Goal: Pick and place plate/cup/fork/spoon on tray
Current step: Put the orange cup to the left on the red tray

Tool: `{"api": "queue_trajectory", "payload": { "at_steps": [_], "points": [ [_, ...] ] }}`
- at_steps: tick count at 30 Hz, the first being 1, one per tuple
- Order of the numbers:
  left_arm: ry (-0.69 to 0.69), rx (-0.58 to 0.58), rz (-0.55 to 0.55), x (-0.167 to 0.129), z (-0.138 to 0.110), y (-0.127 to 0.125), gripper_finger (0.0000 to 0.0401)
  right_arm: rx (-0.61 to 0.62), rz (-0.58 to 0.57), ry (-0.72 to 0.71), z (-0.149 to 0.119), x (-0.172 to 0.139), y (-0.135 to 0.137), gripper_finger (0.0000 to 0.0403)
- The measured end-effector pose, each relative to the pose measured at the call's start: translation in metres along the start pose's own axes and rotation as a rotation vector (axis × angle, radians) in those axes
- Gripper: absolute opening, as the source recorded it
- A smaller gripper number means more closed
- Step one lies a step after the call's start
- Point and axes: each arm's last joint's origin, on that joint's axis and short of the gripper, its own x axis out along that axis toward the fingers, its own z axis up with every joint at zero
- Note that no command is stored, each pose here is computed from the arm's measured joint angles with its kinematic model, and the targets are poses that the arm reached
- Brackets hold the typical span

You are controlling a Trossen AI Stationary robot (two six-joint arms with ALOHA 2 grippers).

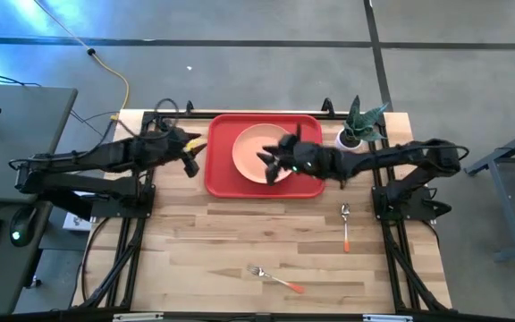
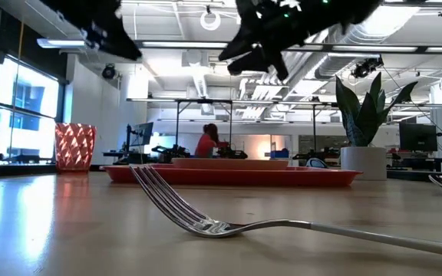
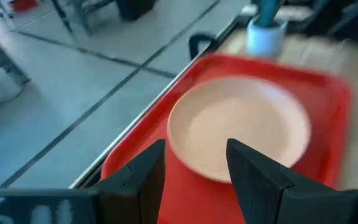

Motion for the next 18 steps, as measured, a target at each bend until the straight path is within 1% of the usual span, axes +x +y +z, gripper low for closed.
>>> {"api": "queue_trajectory", "payload": {
  "at_steps": [2,4,7,10,12,15,18],
  "points": [
    [-0.054,-0.025,-0.024,-0.014,0.008,0.001,0.0158,-0.048,0.005,-0.005,0.014,0.014,0.002,0.014],
    [-0.095,-0.046,-0.03,-0.027,0.009,0.002,0.0158,-0.091,0.005,-0.016,0.027,0.029,0.007,0.014],
    [-0.119,-0.069,0.017,-0.042,0.005,0.008,0.0158,-0.134,0.017,-0.026,0.037,0.058,0.018,0.014],
    [-0.139,-0.112,0.109,-0.053,0.002,0.015,0.0158,-0.128,-0.026,-0.052,0.041,0.092,0.027,0.014],
    [-0.166,-0.152,0.148,-0.06,0.001,0.02,0.0158,-0.097,-0.048,-0.081,0.046,0.114,0.032,0.014],
    [-0.197,-0.202,0.14,-0.068,0.0,0.025,0.0158,-0.085,-0.053,-0.079,0.049,0.147,0.037,0.014],
    [-0.197,-0.2,0.119,-0.073,-0.003,0.028,0.0158,-0.088,-0.078,-0.064,0.053,0.175,0.04,0.014]
  ]
}}
